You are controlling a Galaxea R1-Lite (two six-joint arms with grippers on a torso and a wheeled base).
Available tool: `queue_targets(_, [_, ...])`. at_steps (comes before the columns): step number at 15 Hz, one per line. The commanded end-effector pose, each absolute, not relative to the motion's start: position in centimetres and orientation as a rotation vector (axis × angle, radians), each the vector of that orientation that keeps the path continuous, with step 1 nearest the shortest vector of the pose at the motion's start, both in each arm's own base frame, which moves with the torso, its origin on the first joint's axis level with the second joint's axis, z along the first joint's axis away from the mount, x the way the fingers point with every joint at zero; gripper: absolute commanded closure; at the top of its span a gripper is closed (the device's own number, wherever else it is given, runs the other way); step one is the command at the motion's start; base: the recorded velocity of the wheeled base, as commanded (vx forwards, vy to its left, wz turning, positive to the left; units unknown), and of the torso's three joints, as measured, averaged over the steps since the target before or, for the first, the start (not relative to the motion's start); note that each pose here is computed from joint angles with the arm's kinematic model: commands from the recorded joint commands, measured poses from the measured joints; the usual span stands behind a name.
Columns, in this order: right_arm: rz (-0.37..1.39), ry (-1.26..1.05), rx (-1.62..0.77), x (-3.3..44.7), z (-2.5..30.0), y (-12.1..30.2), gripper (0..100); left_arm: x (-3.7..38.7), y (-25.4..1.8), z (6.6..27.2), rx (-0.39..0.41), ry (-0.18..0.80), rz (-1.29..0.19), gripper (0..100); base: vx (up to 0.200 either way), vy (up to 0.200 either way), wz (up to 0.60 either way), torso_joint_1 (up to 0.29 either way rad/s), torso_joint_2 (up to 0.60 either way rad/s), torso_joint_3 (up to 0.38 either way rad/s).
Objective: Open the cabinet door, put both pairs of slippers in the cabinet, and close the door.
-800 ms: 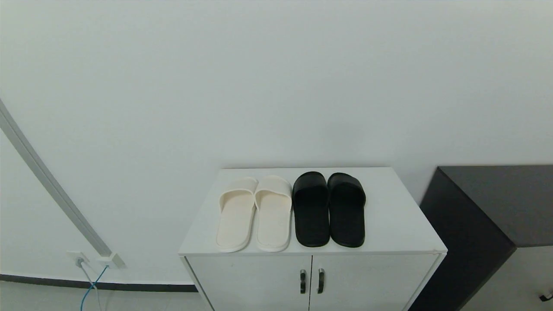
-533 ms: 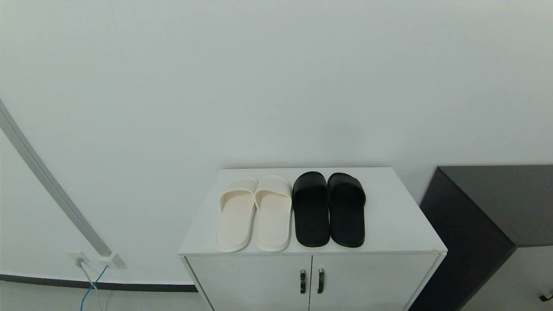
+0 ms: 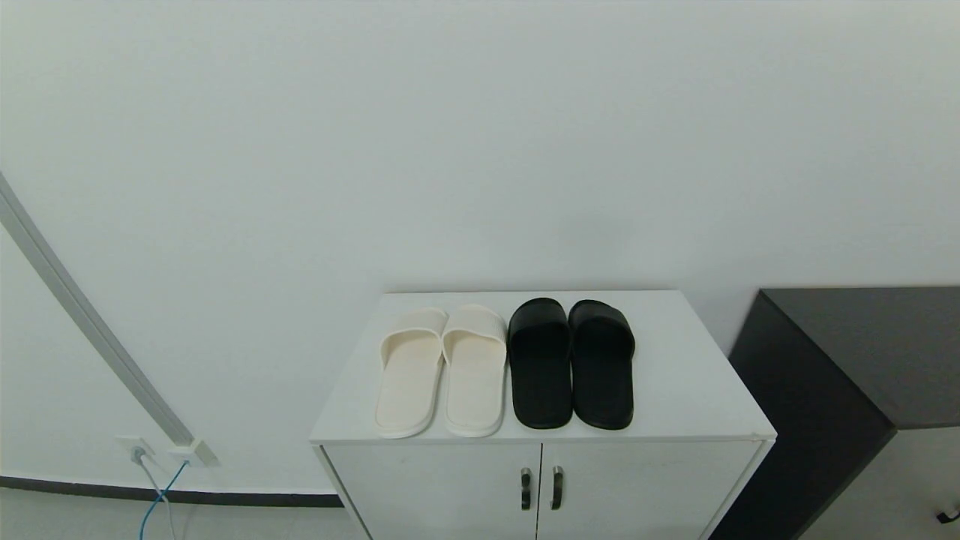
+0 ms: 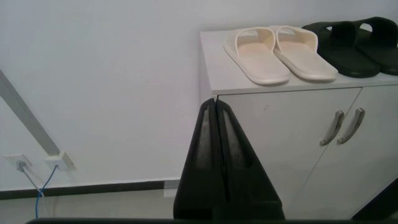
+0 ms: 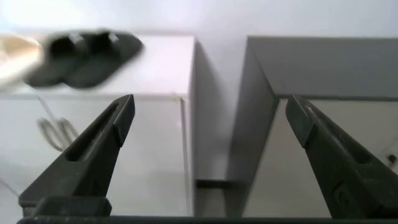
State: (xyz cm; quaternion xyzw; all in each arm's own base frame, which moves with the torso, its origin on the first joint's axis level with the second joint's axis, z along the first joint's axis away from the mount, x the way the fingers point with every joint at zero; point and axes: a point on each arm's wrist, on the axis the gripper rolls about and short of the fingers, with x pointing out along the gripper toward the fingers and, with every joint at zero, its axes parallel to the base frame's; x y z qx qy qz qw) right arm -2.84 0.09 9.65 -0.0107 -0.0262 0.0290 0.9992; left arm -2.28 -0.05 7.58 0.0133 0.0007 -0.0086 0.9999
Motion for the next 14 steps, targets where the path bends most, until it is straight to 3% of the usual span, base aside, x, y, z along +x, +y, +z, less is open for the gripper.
queue_targets(1, [0.144,0.006,0.035,-2.4,14.0,0.1,0,-2.3,-0.1,7.6,0.028,0.001,-0.017,100,0.000,0.000,0.00,0.000,0.00,0.000])
queue_targets(9, [0.406,0.354,0.074,8.4,17.5,2.3,0,-2.3,0.0,7.5,0.023,0.003,0.018,100,0.000,0.000,0.00,0.000,0.00,0.000])
queue_targets(14, [0.462,0.375,0.126,12.5,18.2,8.4,0,-2.3,0.0,7.5,0.023,0.003,0.018,100,0.000,0.000,0.00,0.000,0.00,0.000])
